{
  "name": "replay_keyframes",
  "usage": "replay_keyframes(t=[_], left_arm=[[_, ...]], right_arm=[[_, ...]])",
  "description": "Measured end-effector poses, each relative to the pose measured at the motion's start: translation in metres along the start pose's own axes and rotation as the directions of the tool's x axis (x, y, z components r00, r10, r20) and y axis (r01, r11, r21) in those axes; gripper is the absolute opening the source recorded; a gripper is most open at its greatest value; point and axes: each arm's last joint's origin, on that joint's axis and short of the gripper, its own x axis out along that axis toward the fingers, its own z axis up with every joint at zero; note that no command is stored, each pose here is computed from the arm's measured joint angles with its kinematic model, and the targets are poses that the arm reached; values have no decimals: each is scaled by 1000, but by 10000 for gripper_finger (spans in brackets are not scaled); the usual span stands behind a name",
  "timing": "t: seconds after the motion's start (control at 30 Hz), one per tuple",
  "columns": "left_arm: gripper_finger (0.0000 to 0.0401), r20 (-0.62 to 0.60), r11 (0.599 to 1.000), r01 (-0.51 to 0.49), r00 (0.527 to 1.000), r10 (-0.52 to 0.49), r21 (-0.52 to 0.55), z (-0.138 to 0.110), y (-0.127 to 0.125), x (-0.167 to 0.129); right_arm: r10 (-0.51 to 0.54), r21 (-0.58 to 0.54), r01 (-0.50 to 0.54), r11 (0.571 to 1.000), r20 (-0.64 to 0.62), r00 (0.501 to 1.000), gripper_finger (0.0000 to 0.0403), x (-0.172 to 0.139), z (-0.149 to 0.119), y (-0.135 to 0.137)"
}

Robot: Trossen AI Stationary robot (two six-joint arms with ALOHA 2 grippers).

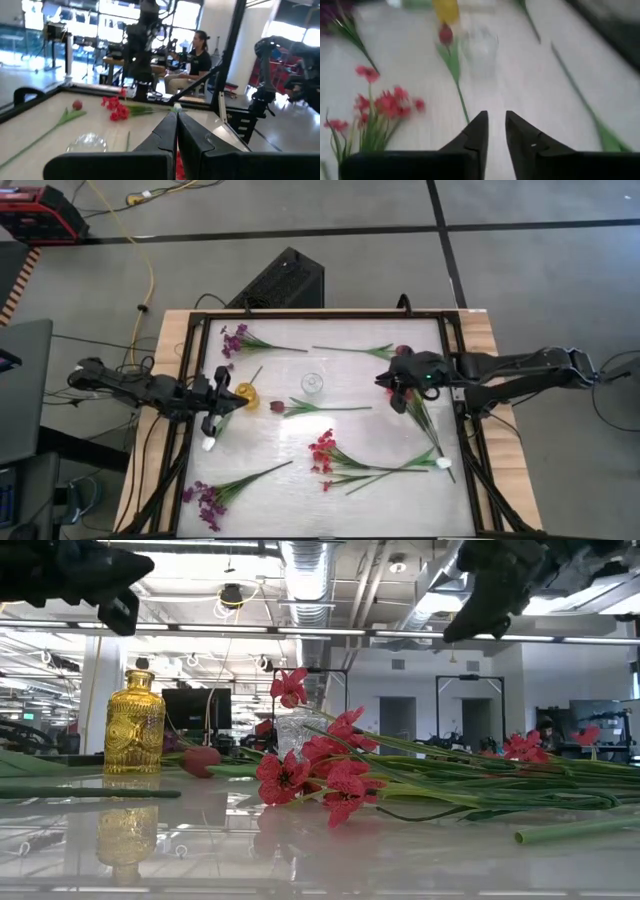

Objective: Sort flowers into vase by color
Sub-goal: Put the right red flower into the transparent vase

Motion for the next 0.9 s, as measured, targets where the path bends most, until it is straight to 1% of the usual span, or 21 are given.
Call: replay_keyframes(t=[0.1, 0.2, 0.3, 0.4, 0.47, 0.53, 0.57, 0.63, 0.73, 0.83, 0.9], left_arm=[[0, 14, 997, 15, 1000, -16, 70, 1, -1, 2], [0, 2, 983, 13, 1000, -13, 182, 0, -1, 2], [0, 10, 953, 10, 1000, -14, 303, 1, -1, 4], [2, 33, 915, 3, 999, -18, 403, 3, -2, 5], [10, 22, 893, 4, 1000, -15, 449, 1, -2, 7], [24, 8, 886, 8, 1000, -14, 464, 0, -2, 9], [33, 3, 885, 13, 1000, -17, 465, -1, -3, 10], [54, -11, 882, 33, 999, -32, 470, -3, -4, 13], [91, -22, 877, 39, 999, -33, 479, -6, -4, 18], [127, -35, 860, 42, 999, -27, 508, -9, -5, 23], [148, -44, 851, 53, 998, -36, 523, -11, -6, 26]], right_arm=[[-48, 55, 58, 997, -167, 985, 129, -2, 3, 0], [-73, 139, 127, 982, -341, 937, 157, -8, 5, 1], [-60, 232, 194, 953, -484, 873, 174, -9, 2, 3], [-16, 300, 238, 924, -591, 806, 180, -9, -4, 8], [18, 337, 283, 898, -671, 741, 179, -10, -11, 11], [12, 338, 354, 872, -738, 674, 177, -11, -18, 15], [2, 331, 388, 860, -763, 647, 176, -12, -21, 18], [-17, 317, 434, 843, -792, 611, 177, -13, -26, 24], [-33, 313, 465, 828, -801, 597, 183, -12, -31, 35], [-65, 309, 521, 796, -811, 582, 197, -8, -36, 42], [-80, 302, 550, 779, -822, 564, 212, -4, -45, 46]])
